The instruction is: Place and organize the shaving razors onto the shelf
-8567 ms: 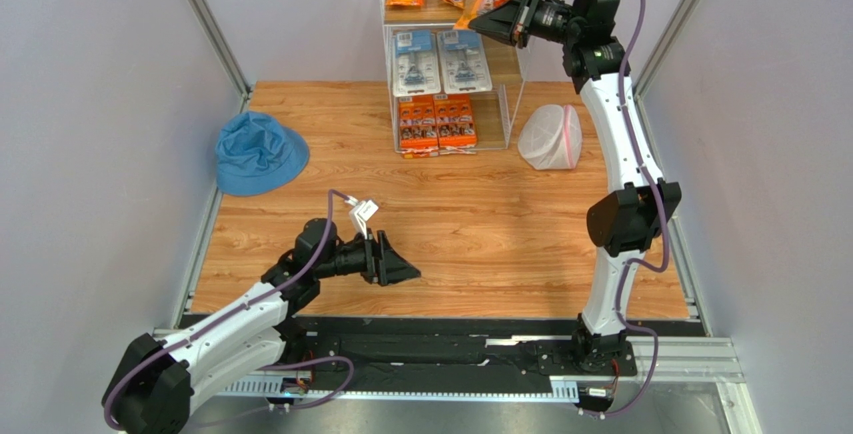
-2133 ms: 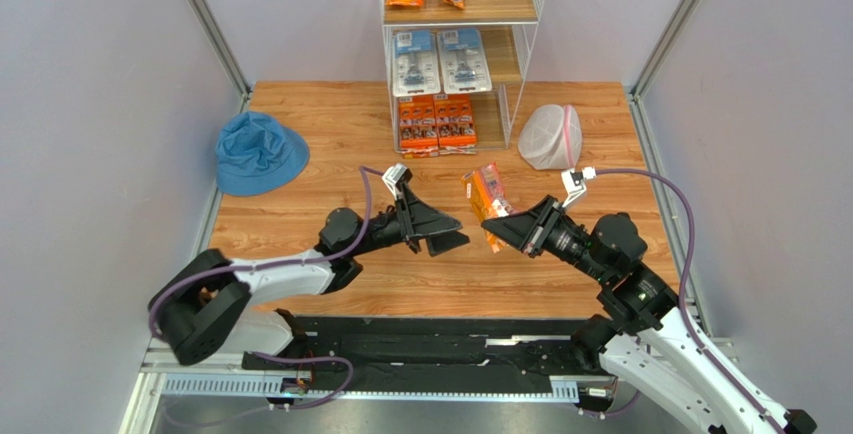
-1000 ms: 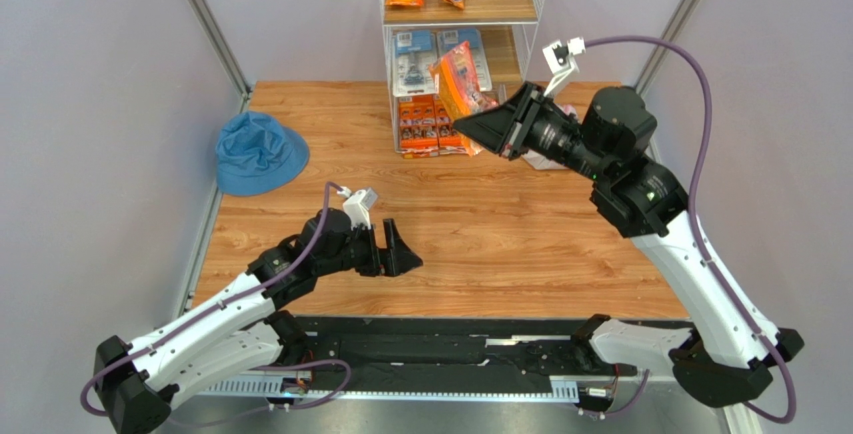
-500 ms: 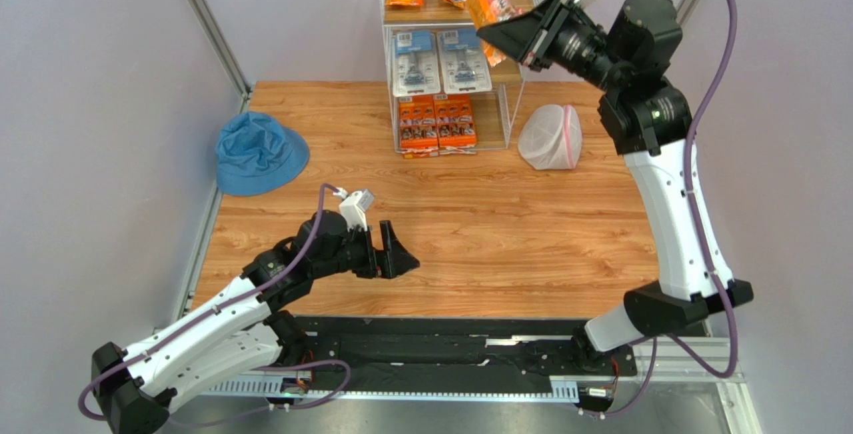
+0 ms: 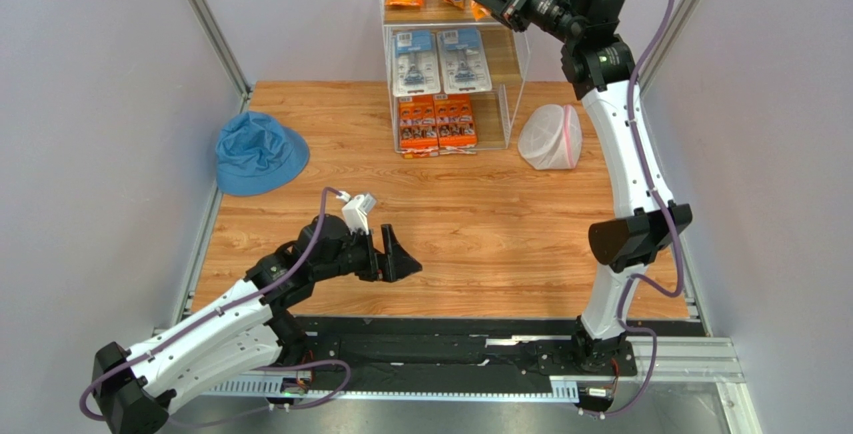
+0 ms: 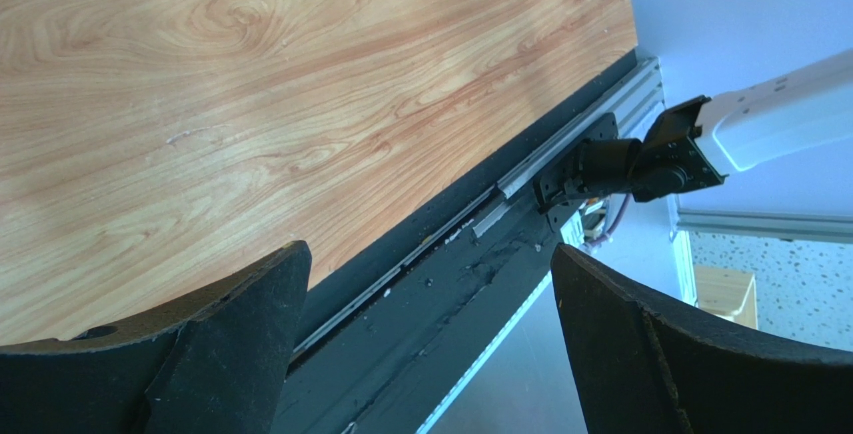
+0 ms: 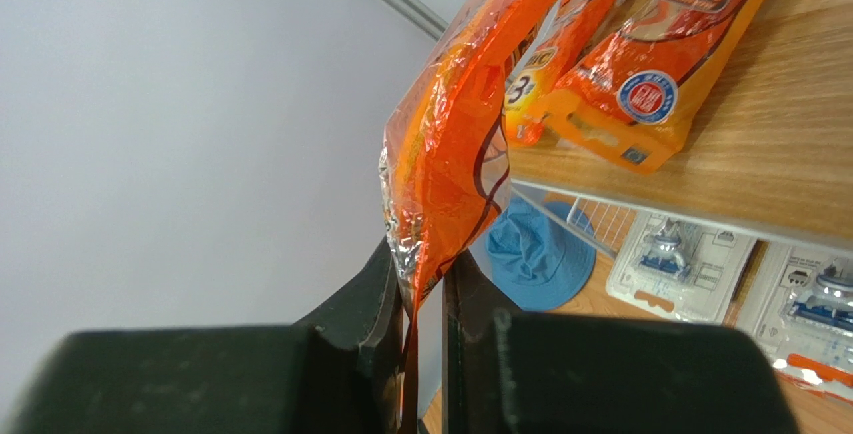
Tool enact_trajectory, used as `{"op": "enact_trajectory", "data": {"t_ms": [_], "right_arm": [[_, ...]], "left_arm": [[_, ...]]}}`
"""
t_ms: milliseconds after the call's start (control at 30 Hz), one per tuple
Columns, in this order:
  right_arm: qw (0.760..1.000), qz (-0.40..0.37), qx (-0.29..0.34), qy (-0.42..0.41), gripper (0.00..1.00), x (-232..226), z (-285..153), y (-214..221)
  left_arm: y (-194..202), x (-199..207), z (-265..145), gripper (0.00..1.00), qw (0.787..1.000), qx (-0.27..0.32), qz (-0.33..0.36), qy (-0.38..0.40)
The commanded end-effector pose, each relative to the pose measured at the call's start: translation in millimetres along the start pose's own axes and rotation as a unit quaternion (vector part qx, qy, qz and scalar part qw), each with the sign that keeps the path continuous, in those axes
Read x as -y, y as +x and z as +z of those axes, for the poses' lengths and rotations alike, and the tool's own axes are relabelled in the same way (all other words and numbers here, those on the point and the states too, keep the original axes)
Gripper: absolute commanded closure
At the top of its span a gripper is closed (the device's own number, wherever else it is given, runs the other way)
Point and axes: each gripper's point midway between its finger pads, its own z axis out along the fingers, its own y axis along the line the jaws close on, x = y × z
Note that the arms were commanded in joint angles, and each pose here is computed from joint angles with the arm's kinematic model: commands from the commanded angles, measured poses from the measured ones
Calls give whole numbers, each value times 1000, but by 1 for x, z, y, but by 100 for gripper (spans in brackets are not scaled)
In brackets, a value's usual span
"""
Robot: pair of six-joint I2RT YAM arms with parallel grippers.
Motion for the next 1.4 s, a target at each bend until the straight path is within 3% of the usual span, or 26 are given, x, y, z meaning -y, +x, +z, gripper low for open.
{"op": "enact_trajectory", "data": {"t_ms": [0, 300, 700, 1367], "right_arm": [[997, 6, 64, -30, 100, -16, 5, -37], [992, 30, 125, 21, 100, 17, 11, -58], [990, 82, 101, 57, 92, 53, 26, -40], [984, 98, 56, 137, 63, 85, 22, 7]], "left_arm": [[-6, 17, -2, 1, 999, 19, 1, 50], [-1, 15, -1, 1, 998, 15, 1, 57], [-1, 19, -3, 1, 998, 15, 1, 68], [-2, 21, -5, 1, 997, 16, 4, 71]]}}
